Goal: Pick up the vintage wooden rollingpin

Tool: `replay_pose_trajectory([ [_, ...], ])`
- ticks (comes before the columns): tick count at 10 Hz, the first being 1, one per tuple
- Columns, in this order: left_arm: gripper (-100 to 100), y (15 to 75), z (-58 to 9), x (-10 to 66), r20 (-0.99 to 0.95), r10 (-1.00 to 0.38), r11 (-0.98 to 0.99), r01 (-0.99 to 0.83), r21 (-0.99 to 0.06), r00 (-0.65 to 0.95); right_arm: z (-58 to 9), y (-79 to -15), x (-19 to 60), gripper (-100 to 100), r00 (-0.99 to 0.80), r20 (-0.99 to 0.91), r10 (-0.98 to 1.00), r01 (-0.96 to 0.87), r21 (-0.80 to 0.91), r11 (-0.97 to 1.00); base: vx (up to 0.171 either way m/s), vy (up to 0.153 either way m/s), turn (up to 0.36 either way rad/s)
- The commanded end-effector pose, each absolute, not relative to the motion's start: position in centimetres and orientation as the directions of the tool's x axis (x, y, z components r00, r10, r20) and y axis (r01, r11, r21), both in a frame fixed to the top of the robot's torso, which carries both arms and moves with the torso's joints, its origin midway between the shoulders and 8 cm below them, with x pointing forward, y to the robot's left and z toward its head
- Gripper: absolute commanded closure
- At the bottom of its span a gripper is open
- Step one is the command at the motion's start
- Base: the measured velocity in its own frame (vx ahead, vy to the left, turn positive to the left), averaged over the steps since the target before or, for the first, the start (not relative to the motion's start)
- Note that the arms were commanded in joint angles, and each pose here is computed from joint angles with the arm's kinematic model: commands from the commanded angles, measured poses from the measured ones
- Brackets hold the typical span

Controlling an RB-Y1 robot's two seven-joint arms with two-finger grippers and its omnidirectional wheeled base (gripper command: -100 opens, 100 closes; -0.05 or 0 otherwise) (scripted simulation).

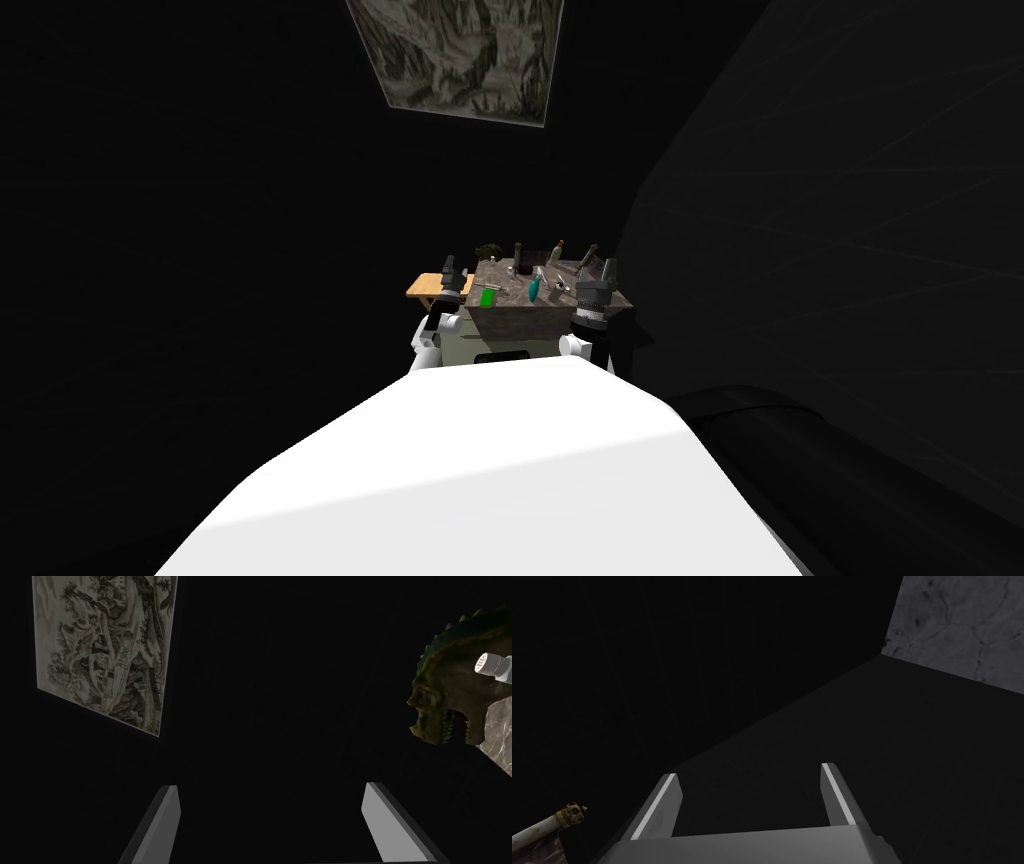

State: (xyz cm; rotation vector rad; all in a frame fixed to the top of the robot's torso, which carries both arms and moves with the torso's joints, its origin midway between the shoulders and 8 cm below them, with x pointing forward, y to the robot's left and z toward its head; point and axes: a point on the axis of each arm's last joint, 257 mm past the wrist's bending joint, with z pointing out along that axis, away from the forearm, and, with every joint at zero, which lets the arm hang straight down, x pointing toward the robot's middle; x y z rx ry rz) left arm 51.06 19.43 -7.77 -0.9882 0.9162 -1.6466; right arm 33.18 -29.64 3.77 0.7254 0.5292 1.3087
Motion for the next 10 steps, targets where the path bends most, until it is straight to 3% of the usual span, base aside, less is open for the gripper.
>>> replay_pose_trajectory([
  [1, -100, 19.0, -8.8, 52.2, 0.187, -0.961, -0.246, 0.318, -0.916, -0.204, 3.8, -29.6, 33.2, 0, 0.196, 0.050, 0.979, -0.670, 0.736, 0.097, -0.033, 0.000, -0.018],
  [10, -100, 13.9, -14.6, 59.6, 0.214, -0.946, -0.235, 0.058, -0.970, -0.245, 3.8, -29.6, 33.2, 0, 0.196, 0.050, 0.979, -0.670, 0.736, 0.097, -0.032, 0.004, -0.032],
])
